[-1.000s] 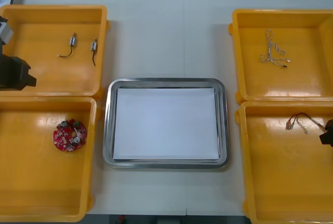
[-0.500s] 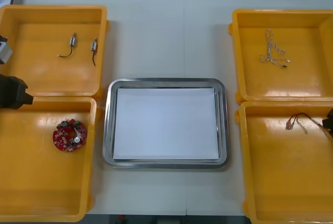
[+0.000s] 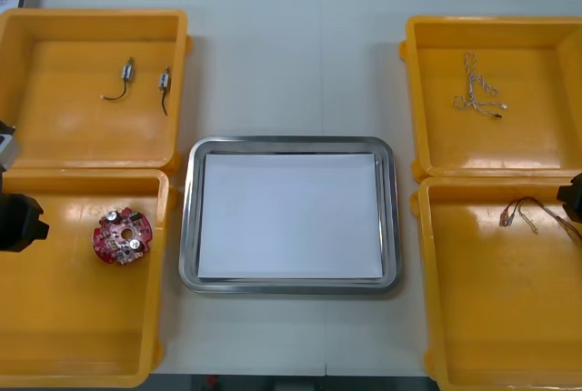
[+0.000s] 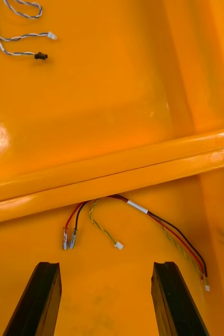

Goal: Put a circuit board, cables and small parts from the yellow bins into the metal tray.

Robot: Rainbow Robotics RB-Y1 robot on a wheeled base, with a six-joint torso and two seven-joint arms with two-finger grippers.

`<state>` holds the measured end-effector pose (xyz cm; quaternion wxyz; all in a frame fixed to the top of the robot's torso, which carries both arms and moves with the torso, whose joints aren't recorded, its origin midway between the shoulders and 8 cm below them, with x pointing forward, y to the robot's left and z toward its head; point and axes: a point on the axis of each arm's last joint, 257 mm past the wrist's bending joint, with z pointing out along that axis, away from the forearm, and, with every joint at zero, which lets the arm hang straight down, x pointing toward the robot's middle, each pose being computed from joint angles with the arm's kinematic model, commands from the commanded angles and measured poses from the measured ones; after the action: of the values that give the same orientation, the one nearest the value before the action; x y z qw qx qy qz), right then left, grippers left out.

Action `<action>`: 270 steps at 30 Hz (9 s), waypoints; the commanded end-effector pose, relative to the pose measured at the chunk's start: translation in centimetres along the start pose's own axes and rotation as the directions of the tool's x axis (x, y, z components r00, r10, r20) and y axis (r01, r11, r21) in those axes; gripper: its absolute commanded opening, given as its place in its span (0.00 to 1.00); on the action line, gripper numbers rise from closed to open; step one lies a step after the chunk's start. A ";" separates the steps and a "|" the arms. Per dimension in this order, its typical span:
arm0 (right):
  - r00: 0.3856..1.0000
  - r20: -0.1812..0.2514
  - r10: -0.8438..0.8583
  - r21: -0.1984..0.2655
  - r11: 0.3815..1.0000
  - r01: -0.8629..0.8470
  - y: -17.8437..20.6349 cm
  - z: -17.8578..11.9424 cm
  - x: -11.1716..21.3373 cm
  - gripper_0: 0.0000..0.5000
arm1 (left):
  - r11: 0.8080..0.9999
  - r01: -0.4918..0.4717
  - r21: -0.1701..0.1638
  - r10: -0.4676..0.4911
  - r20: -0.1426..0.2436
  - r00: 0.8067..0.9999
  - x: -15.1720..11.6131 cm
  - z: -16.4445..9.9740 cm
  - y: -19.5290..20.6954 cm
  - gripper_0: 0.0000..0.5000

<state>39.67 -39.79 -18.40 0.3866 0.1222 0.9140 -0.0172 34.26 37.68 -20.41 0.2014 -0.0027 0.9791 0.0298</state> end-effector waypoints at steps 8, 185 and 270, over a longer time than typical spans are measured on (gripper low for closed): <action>0.991 0.103 0.088 -0.003 0.996 -0.089 1.6 1.6 2.2 1.00 | 0.995 -0.097 0.011 0.097 0.059 0.994 -0.9 0.2 -2.3 1.00; 0.995 -0.097 -0.017 0.045 0.999 0.021 2.6 -1.5 12.2 0.00 | 0.971 -0.234 -0.048 0.239 0.195 0.951 -2.9 10.0 -4.8 0.10; 0.523 -0.105 0.846 0.298 0.529 -0.795 3.4 0.7 4.0 1.00 | 0.926 -0.362 -0.103 0.376 0.174 0.910 2.2 4.5 3.2 0.96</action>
<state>36.87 -35.34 -22.86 0.2114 0.5425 0.8103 0.0666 32.29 40.47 -28.86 0.2628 0.1231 0.9546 0.0668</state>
